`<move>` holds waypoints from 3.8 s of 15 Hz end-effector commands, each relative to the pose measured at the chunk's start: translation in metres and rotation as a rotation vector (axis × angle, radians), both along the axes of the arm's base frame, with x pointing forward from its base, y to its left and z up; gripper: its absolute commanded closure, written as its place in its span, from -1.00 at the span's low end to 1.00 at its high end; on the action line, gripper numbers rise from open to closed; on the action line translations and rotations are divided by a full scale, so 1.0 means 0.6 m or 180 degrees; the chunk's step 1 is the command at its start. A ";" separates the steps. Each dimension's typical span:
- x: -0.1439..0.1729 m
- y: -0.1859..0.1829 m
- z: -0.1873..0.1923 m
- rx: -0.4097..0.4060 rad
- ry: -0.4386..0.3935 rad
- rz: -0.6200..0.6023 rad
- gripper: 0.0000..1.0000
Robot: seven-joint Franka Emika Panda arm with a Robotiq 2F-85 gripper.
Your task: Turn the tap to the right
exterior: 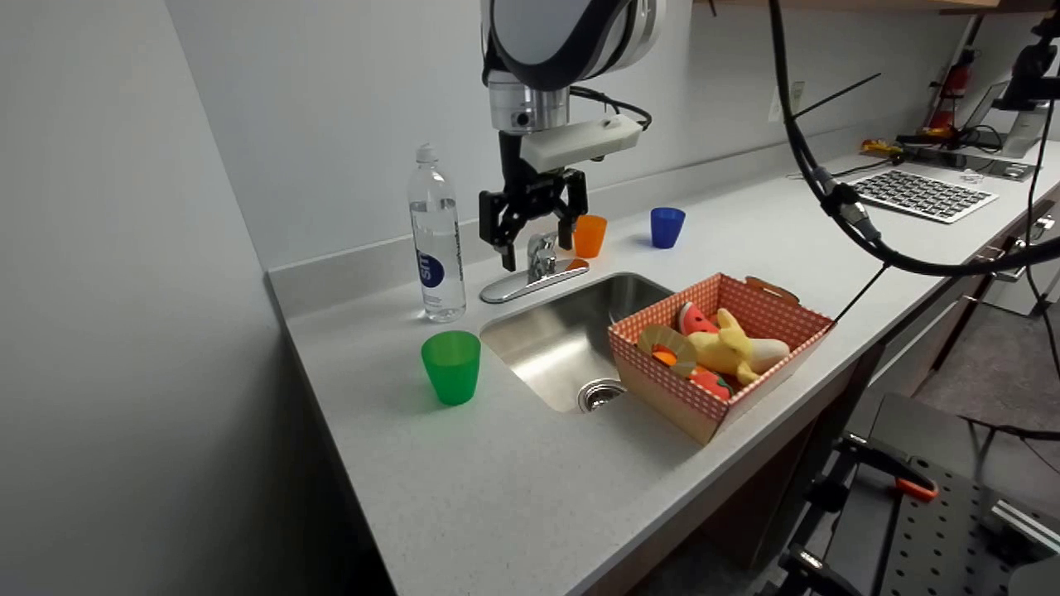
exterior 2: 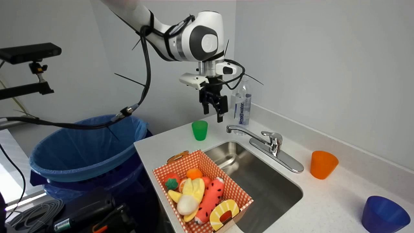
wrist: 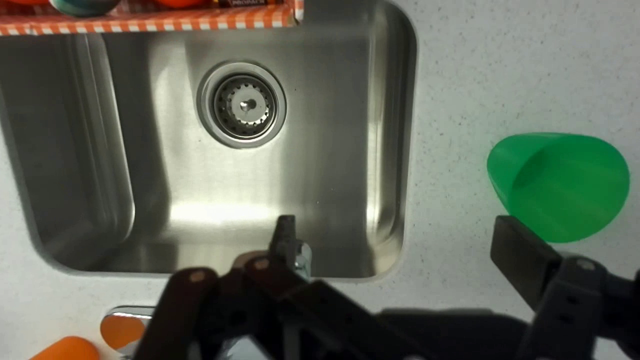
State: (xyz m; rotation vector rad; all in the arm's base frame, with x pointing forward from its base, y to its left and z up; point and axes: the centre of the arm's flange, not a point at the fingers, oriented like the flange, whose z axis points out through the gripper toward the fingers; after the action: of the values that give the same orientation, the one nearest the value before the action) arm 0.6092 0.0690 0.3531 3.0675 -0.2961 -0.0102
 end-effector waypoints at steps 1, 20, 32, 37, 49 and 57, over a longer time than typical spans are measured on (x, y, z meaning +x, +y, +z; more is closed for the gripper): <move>0.087 0.016 -0.020 -0.0092 -0.0053 -0.0163 -1.00; 0.139 -0.021 -0.074 -0.0314 0.0101 -0.1462 0.47; 0.068 -0.080 -0.086 -0.0378 0.0250 -0.1712 1.00; 0.043 -0.110 -0.072 -0.0367 0.0226 -0.1806 1.00; -0.008 -0.247 -0.038 -0.0379 0.0175 -0.2144 1.00; -0.045 -0.341 -0.025 -0.0417 0.0127 -0.2426 1.00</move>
State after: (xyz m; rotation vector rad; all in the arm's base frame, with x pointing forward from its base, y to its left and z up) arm 0.6041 -0.1144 0.3257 2.6470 -1.3385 -0.1182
